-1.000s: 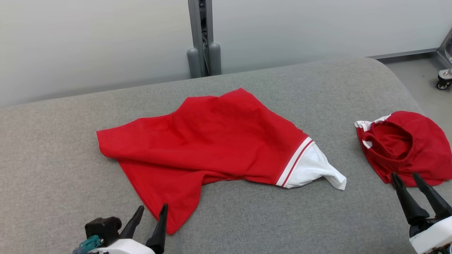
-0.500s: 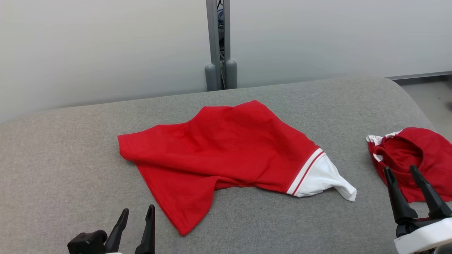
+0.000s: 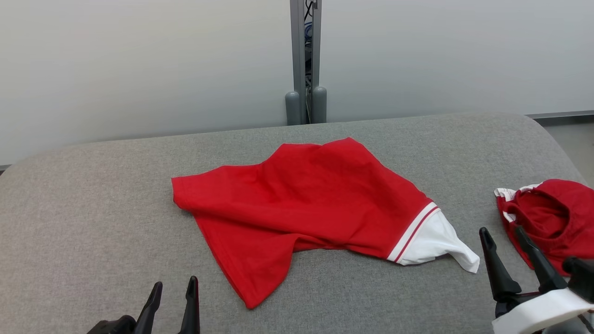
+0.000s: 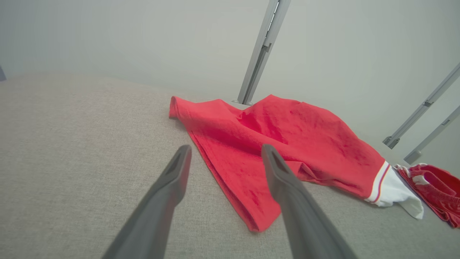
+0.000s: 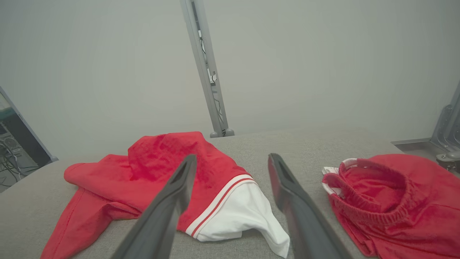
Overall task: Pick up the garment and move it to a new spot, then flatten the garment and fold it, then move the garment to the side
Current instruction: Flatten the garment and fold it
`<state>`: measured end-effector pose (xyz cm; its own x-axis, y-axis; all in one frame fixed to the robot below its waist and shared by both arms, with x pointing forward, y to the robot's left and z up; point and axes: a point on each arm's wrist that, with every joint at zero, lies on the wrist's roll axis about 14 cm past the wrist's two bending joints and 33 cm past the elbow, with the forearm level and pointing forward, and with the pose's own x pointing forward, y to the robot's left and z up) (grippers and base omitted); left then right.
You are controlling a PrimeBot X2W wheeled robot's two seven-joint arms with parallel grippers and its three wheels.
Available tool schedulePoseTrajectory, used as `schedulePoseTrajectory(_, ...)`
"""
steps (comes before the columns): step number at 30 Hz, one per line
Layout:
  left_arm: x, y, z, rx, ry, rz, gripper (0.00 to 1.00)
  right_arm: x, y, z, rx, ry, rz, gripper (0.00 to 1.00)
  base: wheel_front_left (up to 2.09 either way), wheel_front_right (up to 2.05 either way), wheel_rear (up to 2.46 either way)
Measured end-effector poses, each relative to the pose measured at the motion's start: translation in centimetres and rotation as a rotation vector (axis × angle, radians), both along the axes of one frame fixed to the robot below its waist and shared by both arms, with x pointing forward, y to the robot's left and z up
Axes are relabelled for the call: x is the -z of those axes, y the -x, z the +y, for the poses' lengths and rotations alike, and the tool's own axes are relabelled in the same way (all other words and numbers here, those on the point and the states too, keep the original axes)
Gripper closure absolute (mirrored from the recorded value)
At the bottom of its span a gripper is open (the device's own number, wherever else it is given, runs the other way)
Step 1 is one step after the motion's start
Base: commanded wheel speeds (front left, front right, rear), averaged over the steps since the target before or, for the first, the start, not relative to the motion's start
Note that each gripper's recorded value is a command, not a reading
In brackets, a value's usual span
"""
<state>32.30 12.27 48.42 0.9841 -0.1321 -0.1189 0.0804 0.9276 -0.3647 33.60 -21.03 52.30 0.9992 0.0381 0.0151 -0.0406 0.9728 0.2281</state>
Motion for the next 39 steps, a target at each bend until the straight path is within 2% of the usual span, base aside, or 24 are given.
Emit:
schedulePoseTrajectory(17, -0.3, -0.2, 1.3, -0.034, -0.06, -0.039, 0.0, -0.5, -1.4, 2.7, -0.06, -0.004, -0.01, 0.0, 0.0, 0.0, 0.0)
schedulePoseTrajectory(39, -0.5, -0.6, 2.9, -0.063, -0.105, -0.056, 0.0, -0.2, -1.9, 3.6, -0.078, -0.008, -0.007, 0.0, 0.0, 0.0, 0.0)
